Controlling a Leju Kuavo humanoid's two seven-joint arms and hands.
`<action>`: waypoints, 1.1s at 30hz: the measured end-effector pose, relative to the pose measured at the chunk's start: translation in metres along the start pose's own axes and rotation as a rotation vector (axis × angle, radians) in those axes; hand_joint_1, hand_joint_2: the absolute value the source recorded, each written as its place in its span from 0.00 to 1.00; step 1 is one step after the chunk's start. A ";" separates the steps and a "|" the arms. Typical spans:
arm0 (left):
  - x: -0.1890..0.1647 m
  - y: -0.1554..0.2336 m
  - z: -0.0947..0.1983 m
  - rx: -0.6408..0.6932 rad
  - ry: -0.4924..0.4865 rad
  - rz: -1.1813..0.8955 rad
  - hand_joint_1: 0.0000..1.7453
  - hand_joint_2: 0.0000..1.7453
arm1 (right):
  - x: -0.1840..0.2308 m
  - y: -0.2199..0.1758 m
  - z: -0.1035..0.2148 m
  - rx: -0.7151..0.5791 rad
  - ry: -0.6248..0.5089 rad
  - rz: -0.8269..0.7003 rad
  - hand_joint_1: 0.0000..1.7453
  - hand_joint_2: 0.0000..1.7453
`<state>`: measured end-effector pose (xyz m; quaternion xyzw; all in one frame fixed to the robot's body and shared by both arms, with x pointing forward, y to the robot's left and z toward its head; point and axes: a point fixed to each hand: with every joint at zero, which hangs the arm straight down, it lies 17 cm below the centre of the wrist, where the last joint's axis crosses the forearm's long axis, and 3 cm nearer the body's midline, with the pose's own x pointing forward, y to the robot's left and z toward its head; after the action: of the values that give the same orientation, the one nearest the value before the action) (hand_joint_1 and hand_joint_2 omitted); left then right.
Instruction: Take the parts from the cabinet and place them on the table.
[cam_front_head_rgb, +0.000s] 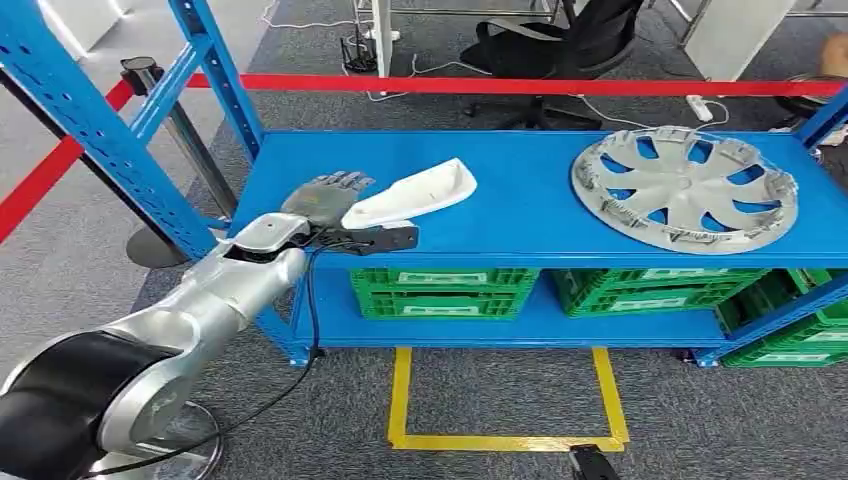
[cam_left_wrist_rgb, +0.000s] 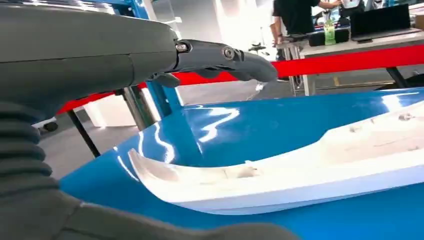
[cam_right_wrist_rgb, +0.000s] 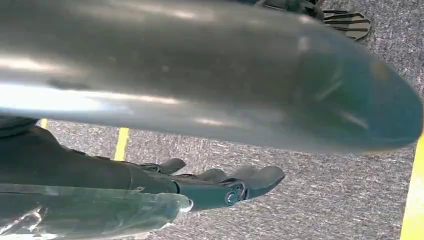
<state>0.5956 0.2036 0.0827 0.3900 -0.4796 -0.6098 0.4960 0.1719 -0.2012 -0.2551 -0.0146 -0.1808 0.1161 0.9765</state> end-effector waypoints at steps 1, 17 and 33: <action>0.000 0.000 0.000 -0.002 0.000 -0.002 0.00 1.00 | 0.000 0.000 0.000 0.000 0.000 0.000 0.00 0.00; 0.003 -0.018 0.004 -0.053 -0.021 -0.010 0.00 1.00 | -0.002 0.000 0.000 0.001 0.003 0.006 0.00 0.00; 0.000 -0.050 0.015 -0.123 -0.023 -0.014 0.00 1.00 | -0.002 -0.001 0.000 0.000 0.002 0.012 0.00 0.00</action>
<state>0.5702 0.2093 0.0371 0.3548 -0.4442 -0.6461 0.5092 0.1698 -0.2026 -0.2559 -0.0157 -0.1795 0.1220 0.9760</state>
